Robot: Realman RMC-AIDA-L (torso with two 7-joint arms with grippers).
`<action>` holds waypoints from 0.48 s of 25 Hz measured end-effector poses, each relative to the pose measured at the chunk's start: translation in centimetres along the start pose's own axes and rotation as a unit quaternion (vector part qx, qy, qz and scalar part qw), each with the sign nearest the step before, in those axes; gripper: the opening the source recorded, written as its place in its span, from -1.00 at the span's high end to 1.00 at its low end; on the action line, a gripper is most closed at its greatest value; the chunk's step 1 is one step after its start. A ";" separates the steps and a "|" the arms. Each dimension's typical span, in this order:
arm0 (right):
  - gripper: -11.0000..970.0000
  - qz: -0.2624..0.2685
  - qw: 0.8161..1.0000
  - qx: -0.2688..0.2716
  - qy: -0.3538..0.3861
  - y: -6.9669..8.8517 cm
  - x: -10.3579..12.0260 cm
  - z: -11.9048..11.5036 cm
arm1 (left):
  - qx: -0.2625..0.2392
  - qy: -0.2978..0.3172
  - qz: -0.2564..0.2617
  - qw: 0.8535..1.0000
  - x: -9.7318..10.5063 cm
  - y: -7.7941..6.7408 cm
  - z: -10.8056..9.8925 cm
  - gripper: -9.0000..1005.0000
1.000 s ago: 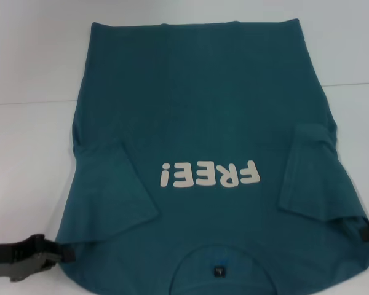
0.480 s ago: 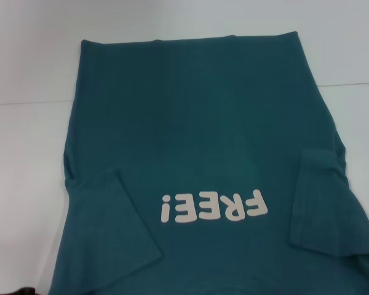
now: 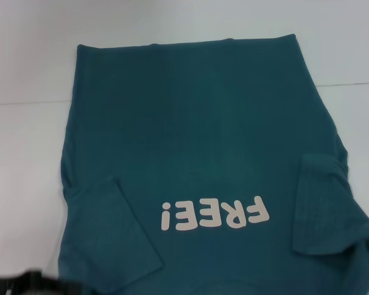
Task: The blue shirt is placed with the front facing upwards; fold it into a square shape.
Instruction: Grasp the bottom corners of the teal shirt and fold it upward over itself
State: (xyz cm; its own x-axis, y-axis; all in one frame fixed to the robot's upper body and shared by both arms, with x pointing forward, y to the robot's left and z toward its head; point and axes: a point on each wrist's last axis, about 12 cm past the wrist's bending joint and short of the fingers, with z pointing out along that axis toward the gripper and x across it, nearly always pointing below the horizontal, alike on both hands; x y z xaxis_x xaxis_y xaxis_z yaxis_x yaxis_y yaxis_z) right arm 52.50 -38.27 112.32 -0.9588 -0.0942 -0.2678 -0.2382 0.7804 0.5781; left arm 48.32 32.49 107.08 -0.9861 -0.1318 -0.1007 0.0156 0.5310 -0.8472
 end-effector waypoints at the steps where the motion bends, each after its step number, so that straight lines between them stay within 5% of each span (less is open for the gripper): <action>1: 0.93 -0.008 1.000 -0.012 -0.017 0.4 -0.6 -0.2 | 0.014 -0.005 0.008 1.000 -0.7 -0.5 0.2 0.93; 5: 0.93 -0.024 0.996 -0.046 -0.076 1.4 -2.5 -0.7 | 0.040 -0.027 0.016 0.999 -4.1 -2.4 1.1 0.93; 12: 0.93 0.018 0.977 -0.019 -0.210 0.8 -5.7 -0.8 | 0.002 -0.093 0.021 0.995 -9.6 -4.5 3.6 0.93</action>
State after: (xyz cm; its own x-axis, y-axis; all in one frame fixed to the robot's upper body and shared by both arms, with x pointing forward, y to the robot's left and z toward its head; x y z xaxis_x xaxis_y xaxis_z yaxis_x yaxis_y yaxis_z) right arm 57.69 -37.64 114.94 -0.8207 0.2013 -0.5348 -0.2188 0.7539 0.6195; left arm 58.29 28.36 110.04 -0.9370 -0.2625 -0.2304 0.0570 0.5358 -0.8424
